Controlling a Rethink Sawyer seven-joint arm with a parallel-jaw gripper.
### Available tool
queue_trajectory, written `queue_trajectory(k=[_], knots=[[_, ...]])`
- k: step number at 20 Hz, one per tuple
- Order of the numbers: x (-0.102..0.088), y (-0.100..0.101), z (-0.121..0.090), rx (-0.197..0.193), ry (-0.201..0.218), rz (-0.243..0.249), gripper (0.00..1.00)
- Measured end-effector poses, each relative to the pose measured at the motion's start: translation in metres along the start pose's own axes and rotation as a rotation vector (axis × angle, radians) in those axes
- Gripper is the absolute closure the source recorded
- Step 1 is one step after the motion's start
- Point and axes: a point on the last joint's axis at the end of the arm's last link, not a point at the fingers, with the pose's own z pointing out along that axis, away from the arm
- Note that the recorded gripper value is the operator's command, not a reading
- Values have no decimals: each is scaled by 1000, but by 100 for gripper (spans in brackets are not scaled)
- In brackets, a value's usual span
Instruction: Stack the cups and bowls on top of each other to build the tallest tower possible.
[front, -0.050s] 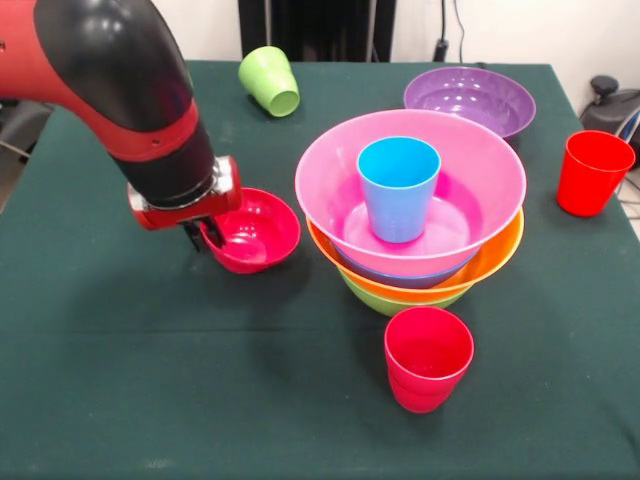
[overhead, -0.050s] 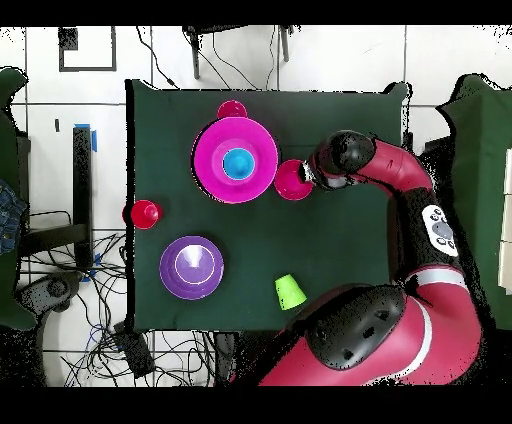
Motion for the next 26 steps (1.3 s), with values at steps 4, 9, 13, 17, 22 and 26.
queue_trajectory(k=[4,9,13,17,22,26], knots=[[7,-8,-15,0,-7,14,100],[16,-24,-51,-41,-50,61,100],[23,-37,-81,-37,-81,78,100],[20,-34,-115,-14,-116,67,100],[8,-22,-145,-18,-161,56,100],[0,-14,-161,-31,-190,52,100]])
